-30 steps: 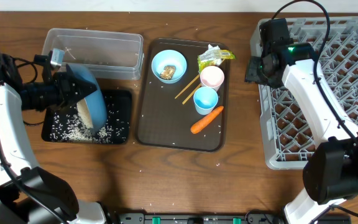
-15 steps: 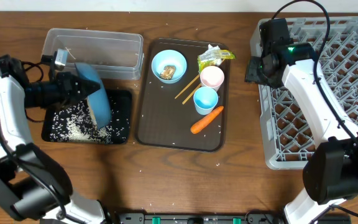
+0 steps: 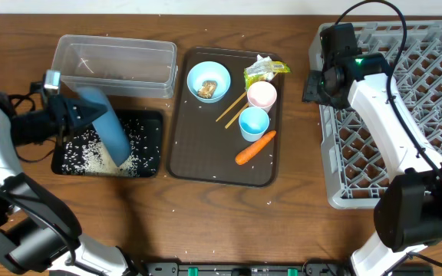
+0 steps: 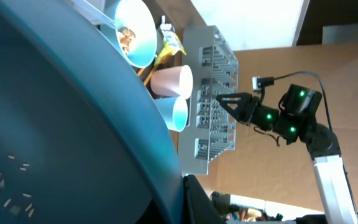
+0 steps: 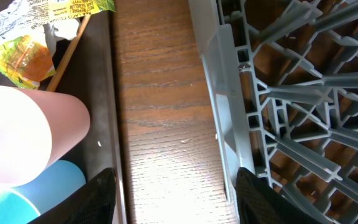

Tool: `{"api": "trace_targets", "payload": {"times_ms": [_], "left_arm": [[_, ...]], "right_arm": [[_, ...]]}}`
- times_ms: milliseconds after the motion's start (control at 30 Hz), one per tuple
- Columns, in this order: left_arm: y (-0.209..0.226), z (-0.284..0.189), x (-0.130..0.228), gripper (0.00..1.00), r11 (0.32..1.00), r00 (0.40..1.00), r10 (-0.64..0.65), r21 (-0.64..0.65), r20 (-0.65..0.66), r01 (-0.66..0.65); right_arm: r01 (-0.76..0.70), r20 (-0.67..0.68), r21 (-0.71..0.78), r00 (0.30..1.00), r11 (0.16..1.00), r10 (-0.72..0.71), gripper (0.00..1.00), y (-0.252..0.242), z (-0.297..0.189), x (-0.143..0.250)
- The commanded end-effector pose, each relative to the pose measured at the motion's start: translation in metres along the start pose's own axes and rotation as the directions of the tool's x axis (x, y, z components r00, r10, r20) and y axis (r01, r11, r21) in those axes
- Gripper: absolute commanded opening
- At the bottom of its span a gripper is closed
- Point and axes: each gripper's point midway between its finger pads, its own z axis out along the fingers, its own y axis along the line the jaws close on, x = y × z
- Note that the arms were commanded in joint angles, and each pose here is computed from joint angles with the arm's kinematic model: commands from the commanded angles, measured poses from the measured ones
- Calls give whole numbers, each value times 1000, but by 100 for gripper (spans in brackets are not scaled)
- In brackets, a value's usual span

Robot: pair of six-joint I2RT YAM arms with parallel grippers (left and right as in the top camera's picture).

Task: Sort waste into correct bins and load items into the dishwasher rack
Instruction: 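Tilt the blue plate over the black tray to dump the rice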

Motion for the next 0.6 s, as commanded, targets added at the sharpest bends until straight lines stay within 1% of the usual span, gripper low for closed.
{"api": "trace_targets", "payload": {"times_ms": [0,267,567], "left_arm": [[-7,-6,-5,6,998,999,27,51,42,-30],[-32,-11,-14,6,981,994,-8,194,108,-13],[-36,-12,-14,6,976,993,-26,216,114,0]], "right_arm": [[8,12,14,1000,1000,-8,57,-5,-3,-1],[8,9,16,1000,1000,-8,57,-5,-3,0],[16,9,15,1000,1000,-16,57,-5,-3,-1]]}}
